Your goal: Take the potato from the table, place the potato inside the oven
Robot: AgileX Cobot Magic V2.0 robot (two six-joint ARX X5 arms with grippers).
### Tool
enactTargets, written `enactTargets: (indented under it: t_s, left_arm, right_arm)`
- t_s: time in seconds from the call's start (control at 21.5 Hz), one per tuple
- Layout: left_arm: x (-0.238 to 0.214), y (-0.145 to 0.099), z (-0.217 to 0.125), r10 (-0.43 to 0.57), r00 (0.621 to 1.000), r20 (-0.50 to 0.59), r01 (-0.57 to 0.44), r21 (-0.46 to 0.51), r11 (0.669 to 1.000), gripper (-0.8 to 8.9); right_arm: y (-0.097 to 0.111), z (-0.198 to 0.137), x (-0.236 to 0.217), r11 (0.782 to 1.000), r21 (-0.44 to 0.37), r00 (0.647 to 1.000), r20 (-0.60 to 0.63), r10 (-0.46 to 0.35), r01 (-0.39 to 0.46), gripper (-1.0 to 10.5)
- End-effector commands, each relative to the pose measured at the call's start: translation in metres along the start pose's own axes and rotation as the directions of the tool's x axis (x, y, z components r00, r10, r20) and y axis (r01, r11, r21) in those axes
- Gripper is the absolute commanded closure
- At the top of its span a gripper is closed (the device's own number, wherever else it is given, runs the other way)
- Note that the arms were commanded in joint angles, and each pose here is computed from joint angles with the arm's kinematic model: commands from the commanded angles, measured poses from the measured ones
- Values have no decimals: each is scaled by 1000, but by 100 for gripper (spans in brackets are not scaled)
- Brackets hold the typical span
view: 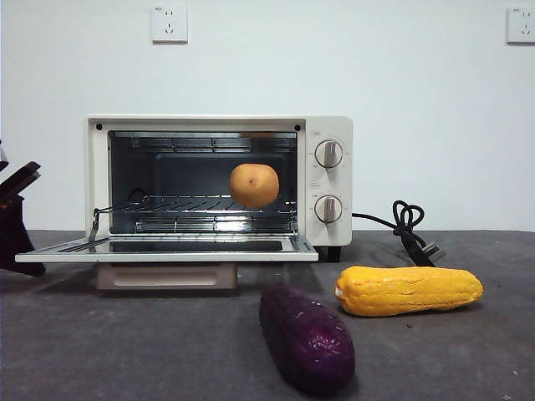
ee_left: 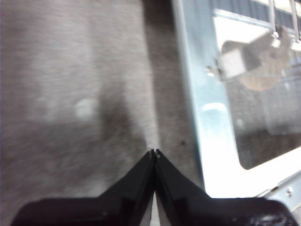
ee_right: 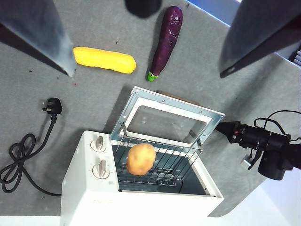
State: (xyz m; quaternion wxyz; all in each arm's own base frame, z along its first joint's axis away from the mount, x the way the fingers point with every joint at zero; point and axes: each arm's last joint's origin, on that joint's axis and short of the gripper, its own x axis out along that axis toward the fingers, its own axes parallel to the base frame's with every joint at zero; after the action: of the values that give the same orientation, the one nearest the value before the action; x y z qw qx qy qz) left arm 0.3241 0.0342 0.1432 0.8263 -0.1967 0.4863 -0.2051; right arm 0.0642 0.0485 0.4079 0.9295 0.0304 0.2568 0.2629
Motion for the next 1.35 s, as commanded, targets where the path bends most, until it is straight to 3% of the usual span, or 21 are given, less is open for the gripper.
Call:
enactTargets:
  t_s: [0.05,0.56,0.98,1.35]
  left_arm:
    - [4,-2,-2,-33,999,-12,33,22,999,822]
    - [17,-5,-8,-138,988,-63,139,11,990,822]
    - [8,-1,1,-322,947,25,322,-30,946,822]
    - [2,1,14,-399,909,118,405,-31,914,822]
  right_arm:
    - [0,0,1,1000,6,1000,5,-1,1,442]
    - [0,1,1,1000,6,1000,3,-3,3,442]
    - [0,0,1,1000,15,1000,3,-4,4,442]
    - [0,0,1,1000,17,1000,2,-4,4,442]
